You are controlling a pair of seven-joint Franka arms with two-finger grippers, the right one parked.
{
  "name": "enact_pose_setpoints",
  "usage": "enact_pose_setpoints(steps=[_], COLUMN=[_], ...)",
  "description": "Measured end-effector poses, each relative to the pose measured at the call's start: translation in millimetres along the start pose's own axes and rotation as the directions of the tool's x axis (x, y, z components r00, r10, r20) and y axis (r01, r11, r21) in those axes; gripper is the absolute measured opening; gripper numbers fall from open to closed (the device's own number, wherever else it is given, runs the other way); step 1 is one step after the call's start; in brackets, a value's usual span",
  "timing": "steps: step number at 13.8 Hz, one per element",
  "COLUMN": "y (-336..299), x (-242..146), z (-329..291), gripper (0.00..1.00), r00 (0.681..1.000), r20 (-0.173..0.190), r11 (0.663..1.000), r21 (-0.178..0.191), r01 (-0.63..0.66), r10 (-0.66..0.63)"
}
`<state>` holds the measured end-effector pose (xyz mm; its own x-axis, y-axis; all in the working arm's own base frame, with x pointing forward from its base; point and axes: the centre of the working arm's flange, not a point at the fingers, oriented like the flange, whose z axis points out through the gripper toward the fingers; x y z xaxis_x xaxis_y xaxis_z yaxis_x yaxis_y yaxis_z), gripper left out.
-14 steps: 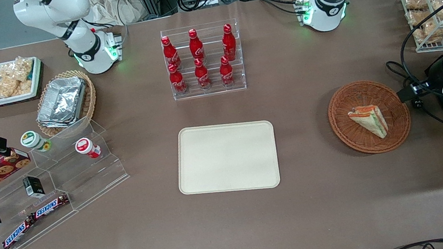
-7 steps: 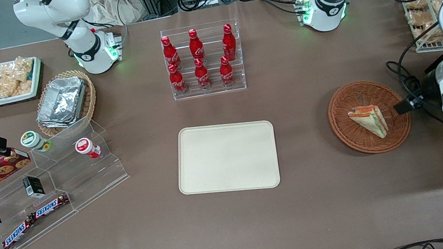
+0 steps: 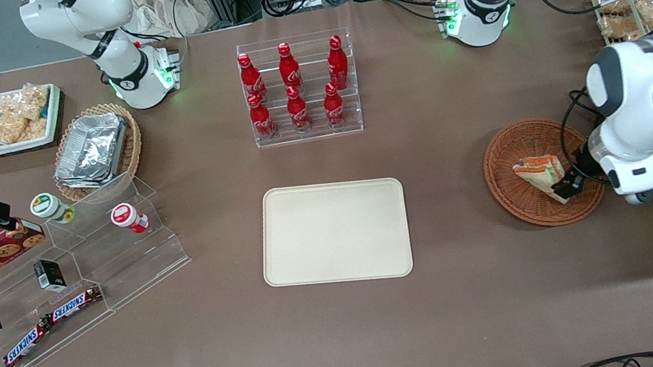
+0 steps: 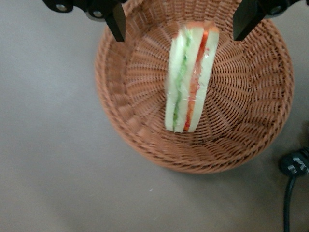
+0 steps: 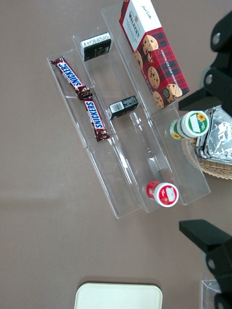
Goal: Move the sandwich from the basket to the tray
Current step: 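Close the left gripper on the wrapped sandwich's edge and lift it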
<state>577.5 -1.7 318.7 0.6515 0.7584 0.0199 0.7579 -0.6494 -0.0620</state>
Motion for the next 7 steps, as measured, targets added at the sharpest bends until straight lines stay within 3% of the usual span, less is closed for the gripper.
enact_pose_setpoints(steps=[3,7], y=[-26,-28], x=[-7,-11], z=[43,56], gripper=[1.00,1.00], r00=[0.998,0.993], r20=[-0.001,0.004], r11=[0.998,0.993], r21=[-0.002,0.007], r01=[0.065,0.114], r10=[-0.065,-0.114])
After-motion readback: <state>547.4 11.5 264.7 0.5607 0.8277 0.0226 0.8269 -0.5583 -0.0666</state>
